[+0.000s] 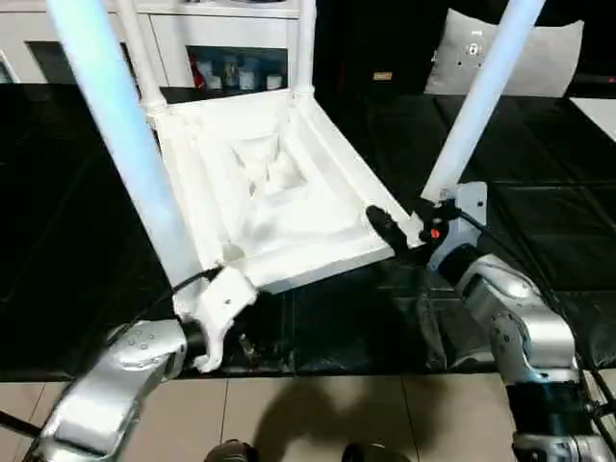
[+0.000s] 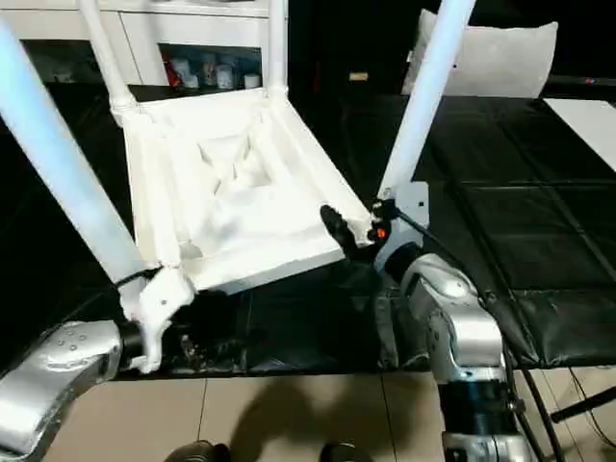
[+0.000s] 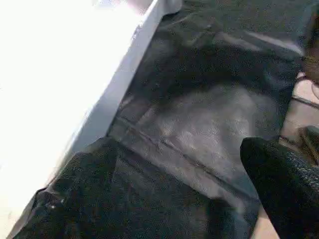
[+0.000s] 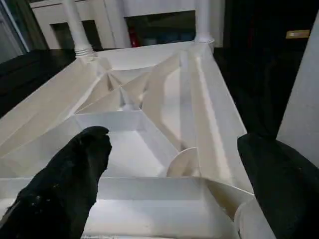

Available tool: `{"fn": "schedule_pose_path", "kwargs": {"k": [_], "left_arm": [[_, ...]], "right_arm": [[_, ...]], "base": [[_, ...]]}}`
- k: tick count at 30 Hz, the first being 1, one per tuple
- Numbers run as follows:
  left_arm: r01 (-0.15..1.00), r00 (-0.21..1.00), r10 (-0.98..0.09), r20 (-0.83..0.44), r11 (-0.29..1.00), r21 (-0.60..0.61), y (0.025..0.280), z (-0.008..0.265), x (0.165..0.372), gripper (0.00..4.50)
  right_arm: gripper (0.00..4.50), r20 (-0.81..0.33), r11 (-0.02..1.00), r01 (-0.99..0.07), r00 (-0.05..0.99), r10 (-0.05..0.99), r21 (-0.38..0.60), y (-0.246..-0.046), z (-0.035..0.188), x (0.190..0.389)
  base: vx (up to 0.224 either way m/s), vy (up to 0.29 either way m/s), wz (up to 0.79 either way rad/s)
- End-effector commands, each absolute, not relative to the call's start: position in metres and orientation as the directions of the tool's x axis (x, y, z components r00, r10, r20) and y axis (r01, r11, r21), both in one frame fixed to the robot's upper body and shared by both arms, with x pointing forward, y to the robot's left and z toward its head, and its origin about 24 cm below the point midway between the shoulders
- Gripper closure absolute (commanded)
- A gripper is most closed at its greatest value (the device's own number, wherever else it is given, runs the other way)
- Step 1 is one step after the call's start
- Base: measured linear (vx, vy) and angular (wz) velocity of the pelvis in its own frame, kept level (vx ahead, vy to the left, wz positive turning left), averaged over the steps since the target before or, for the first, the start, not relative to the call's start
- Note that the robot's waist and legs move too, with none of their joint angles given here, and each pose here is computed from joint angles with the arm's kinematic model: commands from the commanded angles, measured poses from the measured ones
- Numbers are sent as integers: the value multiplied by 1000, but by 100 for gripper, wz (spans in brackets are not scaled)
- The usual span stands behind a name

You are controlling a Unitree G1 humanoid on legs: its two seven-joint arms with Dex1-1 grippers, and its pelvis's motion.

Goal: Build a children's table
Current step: Rotate table base

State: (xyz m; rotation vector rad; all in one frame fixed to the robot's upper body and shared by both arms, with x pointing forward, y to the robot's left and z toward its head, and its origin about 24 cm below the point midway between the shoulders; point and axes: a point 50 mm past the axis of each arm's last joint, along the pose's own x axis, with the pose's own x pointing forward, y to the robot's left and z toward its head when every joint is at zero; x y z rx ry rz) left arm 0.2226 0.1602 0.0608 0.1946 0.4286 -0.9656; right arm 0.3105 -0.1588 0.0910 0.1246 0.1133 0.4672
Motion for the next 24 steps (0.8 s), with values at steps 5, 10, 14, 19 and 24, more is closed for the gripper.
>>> {"fn": "schedule_pose_path", "kwargs": {"k": [5,10,14,19,24], "left_arm": [[848,444,-787,-428,524,-85,177,71,212,4],[851,375,-828,-417,486,-199,188,78,197,4],[831,380,-817,-434,508,-227,206,77,194,4],[794,428,-765,-482,573,-204,239,84,191,4],[768,511,-721,-469,628,-129,268,106,197,4]], "right_arm": [[0,-91,938,-333,936,341,90,-188,93,318],[0,-81,932,-354,930,360,81,-187,96,321],[0,-84,931,-360,927,365,68,-188,96,322],[0,-99,943,-332,938,333,34,-202,95,324],[0,-123,960,-282,952,280,2,-220,91,325]], "base": [[0,0,0],[0,0,0],[0,0,0],[0,0,0],[0,0,0]]}}
